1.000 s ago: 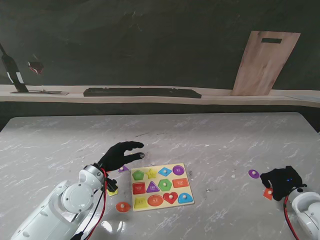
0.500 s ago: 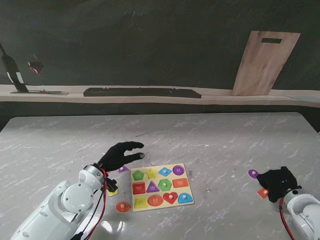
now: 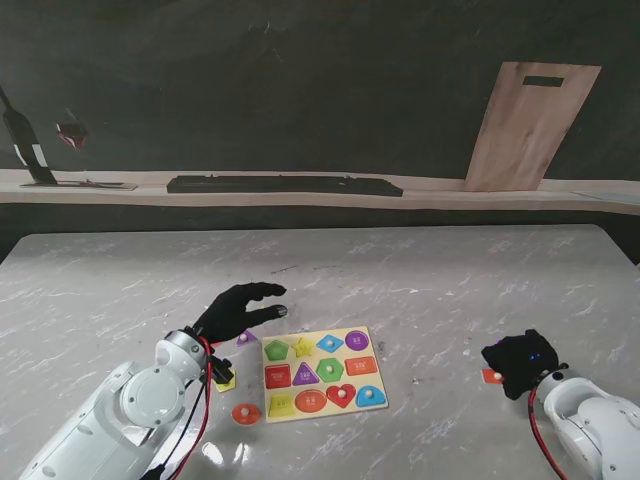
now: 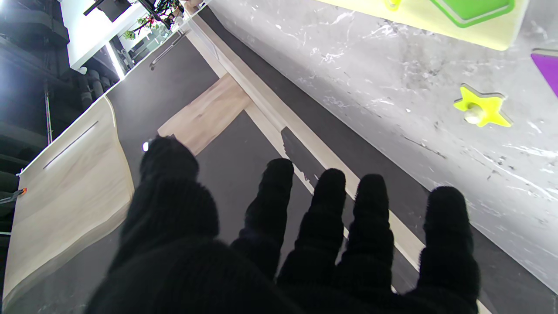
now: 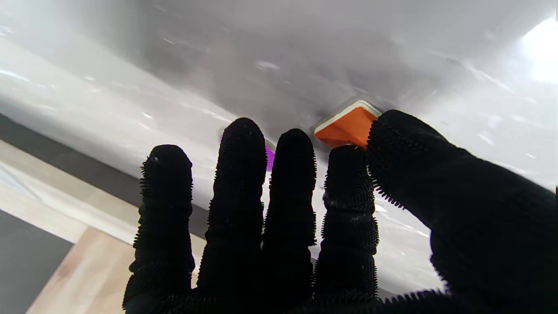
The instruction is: Fit puzzle pieces into a puzzle board
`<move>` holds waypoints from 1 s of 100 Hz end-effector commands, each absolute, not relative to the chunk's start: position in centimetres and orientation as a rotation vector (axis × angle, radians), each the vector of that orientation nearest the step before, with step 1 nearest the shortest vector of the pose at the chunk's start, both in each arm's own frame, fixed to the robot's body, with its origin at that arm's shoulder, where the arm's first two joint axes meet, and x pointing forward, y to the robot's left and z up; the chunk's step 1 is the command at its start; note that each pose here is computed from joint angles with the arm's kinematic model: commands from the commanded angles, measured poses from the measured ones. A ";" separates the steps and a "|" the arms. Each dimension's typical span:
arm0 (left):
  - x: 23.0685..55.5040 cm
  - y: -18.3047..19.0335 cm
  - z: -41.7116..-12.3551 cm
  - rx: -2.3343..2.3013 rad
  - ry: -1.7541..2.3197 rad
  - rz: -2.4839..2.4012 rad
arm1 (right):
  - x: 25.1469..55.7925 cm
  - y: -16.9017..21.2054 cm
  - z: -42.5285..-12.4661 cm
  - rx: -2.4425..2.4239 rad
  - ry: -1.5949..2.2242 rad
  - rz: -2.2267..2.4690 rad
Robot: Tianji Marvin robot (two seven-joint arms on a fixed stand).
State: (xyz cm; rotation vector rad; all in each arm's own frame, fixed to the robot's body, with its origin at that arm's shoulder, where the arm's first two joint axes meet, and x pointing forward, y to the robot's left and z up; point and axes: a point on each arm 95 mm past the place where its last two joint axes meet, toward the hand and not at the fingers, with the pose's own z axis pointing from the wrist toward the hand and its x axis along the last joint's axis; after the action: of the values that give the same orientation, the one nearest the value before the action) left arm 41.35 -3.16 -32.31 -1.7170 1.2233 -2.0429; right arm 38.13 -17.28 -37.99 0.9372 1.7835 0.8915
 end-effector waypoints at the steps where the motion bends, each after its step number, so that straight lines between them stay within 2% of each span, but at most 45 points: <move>1: 41.3 -3.1 -32.2 -1.713 1.225 -2.047 | 36.7 -15.4 -40.4 0.964 1.858 0.915; 47: 41.2 -3.1 -32.1 -1.707 1.223 -2.050 | 37.2 -13.9 -38.6 0.912 1.815 1.005; 100: 41.3 -3.0 -32.2 -1.712 1.225 -2.049 | 37.1 -14.1 -37.2 0.891 1.764 1.049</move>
State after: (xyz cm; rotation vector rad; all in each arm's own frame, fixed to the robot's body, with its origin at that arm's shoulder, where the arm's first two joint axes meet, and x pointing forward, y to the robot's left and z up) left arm 41.31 -3.00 -32.25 -1.7120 1.2232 -2.0442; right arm 37.33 -14.48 -37.07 0.9015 1.7596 1.0291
